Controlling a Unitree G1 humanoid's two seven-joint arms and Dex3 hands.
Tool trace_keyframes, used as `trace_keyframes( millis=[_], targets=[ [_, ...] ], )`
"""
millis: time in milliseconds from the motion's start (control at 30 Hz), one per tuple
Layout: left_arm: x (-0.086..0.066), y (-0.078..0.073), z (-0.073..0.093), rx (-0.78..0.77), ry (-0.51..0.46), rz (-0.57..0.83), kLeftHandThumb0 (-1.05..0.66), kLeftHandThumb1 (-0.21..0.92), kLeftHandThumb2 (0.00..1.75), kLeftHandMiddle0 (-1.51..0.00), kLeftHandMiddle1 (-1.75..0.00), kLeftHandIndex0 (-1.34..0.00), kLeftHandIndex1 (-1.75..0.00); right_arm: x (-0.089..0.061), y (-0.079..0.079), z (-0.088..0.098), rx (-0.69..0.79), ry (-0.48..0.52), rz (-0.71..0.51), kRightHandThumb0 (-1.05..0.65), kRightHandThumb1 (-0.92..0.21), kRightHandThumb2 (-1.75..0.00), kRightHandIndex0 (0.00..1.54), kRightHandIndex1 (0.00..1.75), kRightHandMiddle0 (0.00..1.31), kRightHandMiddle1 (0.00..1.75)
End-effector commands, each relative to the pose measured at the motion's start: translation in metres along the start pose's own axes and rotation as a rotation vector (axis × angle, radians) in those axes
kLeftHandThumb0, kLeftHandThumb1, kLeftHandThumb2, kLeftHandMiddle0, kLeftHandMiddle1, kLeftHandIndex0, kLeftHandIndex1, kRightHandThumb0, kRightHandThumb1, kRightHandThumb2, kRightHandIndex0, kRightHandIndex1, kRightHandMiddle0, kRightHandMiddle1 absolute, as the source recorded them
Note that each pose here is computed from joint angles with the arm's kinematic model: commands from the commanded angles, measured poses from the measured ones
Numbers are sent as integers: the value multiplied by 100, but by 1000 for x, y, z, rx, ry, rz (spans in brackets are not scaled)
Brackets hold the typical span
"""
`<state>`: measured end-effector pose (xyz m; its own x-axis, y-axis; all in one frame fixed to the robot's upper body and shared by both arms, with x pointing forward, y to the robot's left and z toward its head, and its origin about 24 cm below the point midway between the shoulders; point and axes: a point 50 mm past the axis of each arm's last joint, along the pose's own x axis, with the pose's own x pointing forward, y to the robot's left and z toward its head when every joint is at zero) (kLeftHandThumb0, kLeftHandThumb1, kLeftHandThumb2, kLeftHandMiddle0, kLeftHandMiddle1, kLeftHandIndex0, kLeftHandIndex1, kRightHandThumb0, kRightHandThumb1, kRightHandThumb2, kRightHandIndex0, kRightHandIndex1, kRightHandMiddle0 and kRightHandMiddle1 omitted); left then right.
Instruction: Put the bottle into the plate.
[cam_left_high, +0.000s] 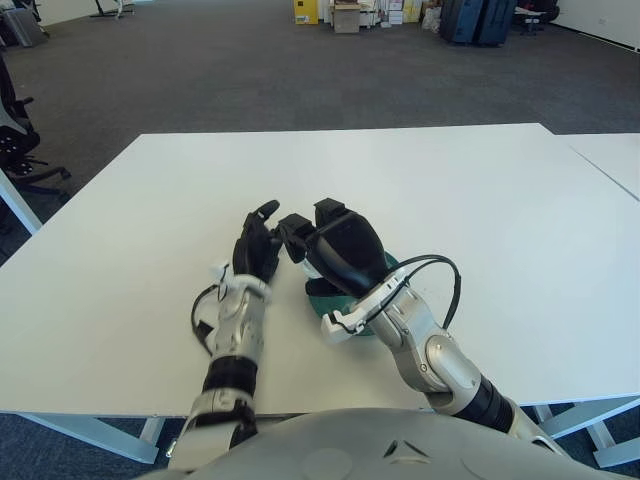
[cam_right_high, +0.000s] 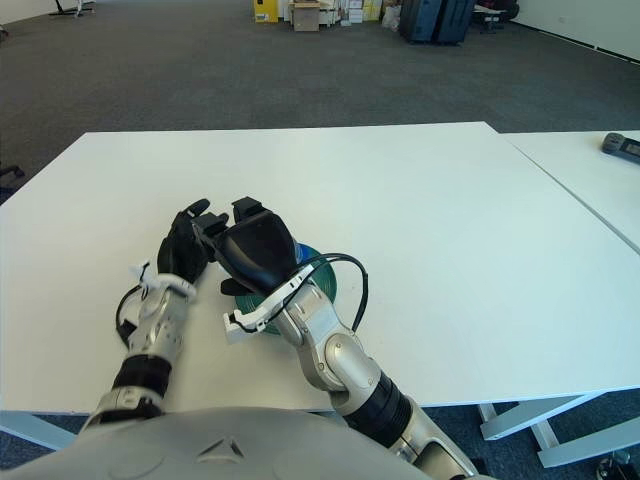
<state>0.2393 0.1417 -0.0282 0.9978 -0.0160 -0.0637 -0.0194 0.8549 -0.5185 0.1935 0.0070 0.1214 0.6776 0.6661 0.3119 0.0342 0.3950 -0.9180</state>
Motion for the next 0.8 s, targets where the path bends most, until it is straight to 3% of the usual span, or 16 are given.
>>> trace_keyframes(
  millis=[0,433,767],
  targets=[
    [2,-29,-15,-39,37,-19,-67,92,112,-28,-56,-13,-114,4,-8,6,31,-17,-36,0,-5,-163,81,175,58,175],
    [-1,-33,-15,-148,55,9,-65,92,113,-27,-55,-11,-116,2,1,3,71,10,19,0,-8,-159,79,173,56,175],
    [-4,-30,-16,-215,67,17,-63,92,113,-23,-53,-8,-116,1,8,-3,13,43,-11,0,-3,-165,83,174,60,175]
  ],
)
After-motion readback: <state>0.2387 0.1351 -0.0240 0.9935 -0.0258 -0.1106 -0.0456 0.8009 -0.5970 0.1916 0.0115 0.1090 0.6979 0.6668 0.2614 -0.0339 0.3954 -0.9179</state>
